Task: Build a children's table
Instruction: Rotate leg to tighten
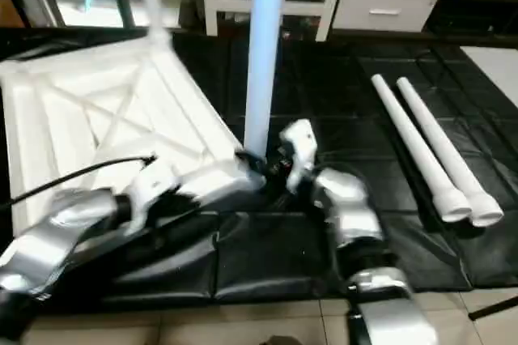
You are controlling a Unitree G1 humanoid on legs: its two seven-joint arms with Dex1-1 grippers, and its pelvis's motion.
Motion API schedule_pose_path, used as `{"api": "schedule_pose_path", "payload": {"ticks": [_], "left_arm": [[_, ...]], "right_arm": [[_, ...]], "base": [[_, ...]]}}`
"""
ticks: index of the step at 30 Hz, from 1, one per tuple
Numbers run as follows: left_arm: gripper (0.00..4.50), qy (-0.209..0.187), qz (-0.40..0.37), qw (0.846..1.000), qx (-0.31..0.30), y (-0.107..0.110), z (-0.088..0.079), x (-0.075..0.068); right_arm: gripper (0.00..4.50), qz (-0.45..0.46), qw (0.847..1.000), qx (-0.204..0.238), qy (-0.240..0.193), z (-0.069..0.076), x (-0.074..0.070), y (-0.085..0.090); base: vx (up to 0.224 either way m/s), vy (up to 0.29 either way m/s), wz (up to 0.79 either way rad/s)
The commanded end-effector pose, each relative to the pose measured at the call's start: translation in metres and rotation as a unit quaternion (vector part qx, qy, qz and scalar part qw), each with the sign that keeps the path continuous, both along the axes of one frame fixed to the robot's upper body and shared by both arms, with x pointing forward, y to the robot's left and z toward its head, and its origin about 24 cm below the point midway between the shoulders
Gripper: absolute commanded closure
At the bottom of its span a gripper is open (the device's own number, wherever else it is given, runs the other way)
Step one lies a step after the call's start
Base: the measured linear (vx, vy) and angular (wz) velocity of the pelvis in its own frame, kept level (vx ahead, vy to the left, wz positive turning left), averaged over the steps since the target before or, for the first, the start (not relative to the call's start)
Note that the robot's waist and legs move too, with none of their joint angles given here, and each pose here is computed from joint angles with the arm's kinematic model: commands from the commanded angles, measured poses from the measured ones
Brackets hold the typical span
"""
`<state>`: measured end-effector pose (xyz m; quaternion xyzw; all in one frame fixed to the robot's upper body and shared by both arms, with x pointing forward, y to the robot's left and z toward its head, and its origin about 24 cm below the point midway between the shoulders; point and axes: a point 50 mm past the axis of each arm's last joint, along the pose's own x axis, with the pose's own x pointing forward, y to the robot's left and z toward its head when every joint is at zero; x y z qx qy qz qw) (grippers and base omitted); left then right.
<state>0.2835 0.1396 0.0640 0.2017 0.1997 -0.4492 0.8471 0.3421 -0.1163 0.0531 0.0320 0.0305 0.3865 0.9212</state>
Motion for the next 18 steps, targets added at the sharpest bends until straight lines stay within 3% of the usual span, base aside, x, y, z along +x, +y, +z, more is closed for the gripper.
{"api": "schedule_pose_path", "payload": {"ticks": [1, 5, 6, 7, 10, 12, 14, 15, 16, 18], "left_arm": [[4.5, 0.042, 0.035, 0.998, 0.005, -0.011, -0.023, -0.002], [4.5, 0.043, 0.112, 0.993, -0.005, -0.037, -0.026, 0.015], [4.5, 0.043, 0.112, 0.993, -0.005, -0.037, -0.026, 0.015], [4.5, 0.041, 0.133, 0.99, -0.016, -0.052, -0.024, 0.021], [4.5, 0.04, 0.133, 0.99, -0.032, -0.075, -0.018, 0.027], [4.5, 0.036, 0.122, 0.991, -0.034, -0.074, -0.017, 0.026], [4.5, 0.029, 0.092, 0.995, -0.027, -0.059, -0.018, 0.021], [4.5, 0.029, 0.091, 0.995, -0.027, -0.059, -0.018, 0.021], [4.5, 0.03, 0.064, 0.997, -0.021, -0.043, -0.019, 0.014], [4.5, 0.033, 0.04, 0.998, -0.016, -0.03, -0.02, 0.007]], "right_arm": [[2.52, -0.15, 0.985, -0.045, 0.076, -0.029, 0.001, -0.021], [2.55, -0.244, 0.96, -0.02, 0.138, -0.045, -0.001, -0.002], [2.55, -0.244, 0.96, -0.02, 0.138, -0.045, -0.001, -0.002], [2.55, -0.257, 0.954, -0.018, 0.156, -0.051, -0.004, 0.015], [2.55, -0.232, 0.958, -0.007, 0.167, -0.053, -0.009, 0.044], [2.55, -0.218, 0.963, 0.006, 0.161, -0.049, -0.008, 0.046], [2.55, -0.157, 0.981, 0.029, 0.114, -0.035, -0.003, 0.044], [2.55, -0.156, 0.981, 0.029, 0.113, -0.034, -0.003, 0.044], [2.55, -0.095, 0.992, 0.039, 0.07, -0.023, -0.002, 0.036], [2.55, -0.049, 0.997, 0.044, 0.045, -0.014, -0.002, 0.027]], "base": [[0.0, 0.0, 0.0], [0.0, 0.0, 0.0], [0.0, 0.0, 0.0], [0.0, 0.0, 0.0], [0.0, 0.0, 0.0], [0.0, 0.0, 0.0], [0.0, 0.0, 0.0], [0.0, 0.0, 0.0], [0.0, 0.0, 0.0], [0.0, 0.0, 0.0]]}}
